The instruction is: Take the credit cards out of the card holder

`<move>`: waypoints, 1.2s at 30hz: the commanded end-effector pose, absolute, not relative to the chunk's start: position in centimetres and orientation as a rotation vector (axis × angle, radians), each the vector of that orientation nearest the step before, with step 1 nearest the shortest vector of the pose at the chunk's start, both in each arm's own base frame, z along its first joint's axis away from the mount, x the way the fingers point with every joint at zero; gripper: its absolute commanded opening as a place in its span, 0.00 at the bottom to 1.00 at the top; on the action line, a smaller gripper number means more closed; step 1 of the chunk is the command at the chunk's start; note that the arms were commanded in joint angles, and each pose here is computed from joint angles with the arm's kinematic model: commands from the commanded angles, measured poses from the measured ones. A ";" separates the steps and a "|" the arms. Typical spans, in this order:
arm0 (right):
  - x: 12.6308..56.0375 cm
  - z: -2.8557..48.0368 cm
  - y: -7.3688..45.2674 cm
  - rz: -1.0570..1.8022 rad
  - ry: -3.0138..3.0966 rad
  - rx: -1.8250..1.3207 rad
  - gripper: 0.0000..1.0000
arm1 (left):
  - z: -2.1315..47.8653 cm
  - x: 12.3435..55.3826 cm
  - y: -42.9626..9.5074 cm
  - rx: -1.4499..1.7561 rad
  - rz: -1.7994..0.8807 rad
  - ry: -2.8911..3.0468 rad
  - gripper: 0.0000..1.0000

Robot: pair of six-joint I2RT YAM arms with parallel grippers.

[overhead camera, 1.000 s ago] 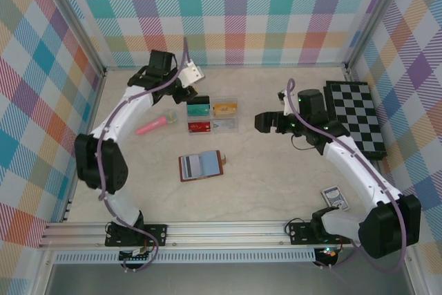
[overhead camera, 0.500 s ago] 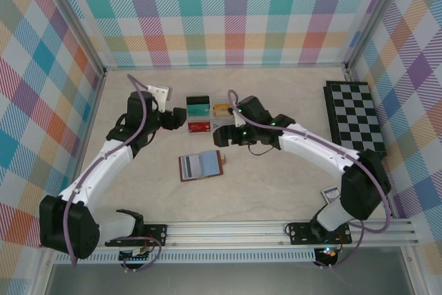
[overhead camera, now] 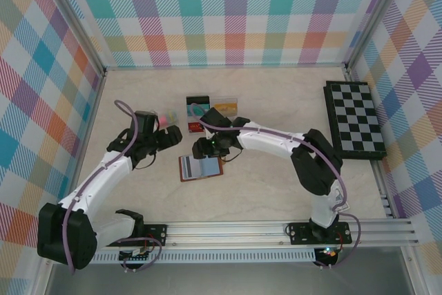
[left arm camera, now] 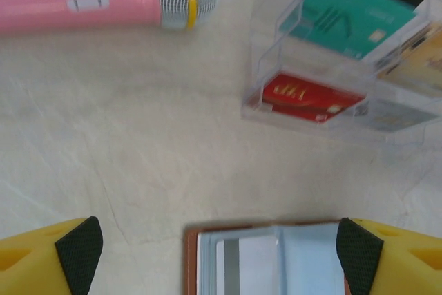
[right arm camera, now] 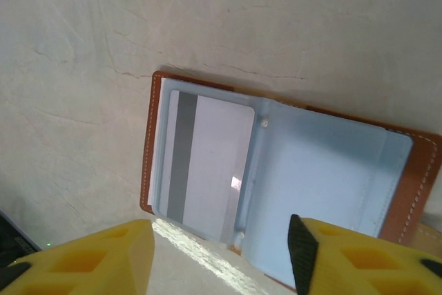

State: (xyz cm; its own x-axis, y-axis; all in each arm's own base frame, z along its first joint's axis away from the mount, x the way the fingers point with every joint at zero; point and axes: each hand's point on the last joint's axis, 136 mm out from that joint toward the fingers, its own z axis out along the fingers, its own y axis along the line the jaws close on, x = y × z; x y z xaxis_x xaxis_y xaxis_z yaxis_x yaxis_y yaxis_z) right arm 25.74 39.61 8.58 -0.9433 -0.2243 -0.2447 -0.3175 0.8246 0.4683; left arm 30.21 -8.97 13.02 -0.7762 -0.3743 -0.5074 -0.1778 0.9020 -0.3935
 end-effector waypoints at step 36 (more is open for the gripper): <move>25.9 3.3 41.6 1.008 3.010 -0.367 0.21 | 3.2 25.8 -14.4 -0.661 -0.839 2.791 0.21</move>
State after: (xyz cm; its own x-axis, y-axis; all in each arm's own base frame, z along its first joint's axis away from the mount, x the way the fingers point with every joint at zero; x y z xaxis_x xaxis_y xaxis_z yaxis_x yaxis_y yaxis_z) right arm 26.14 41.08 3.36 -0.9756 -0.2171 -0.0332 -0.1948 0.7856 0.5873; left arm 26.25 -14.52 3.96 -0.8878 -0.4596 -0.0241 -0.3626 0.7308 -0.5784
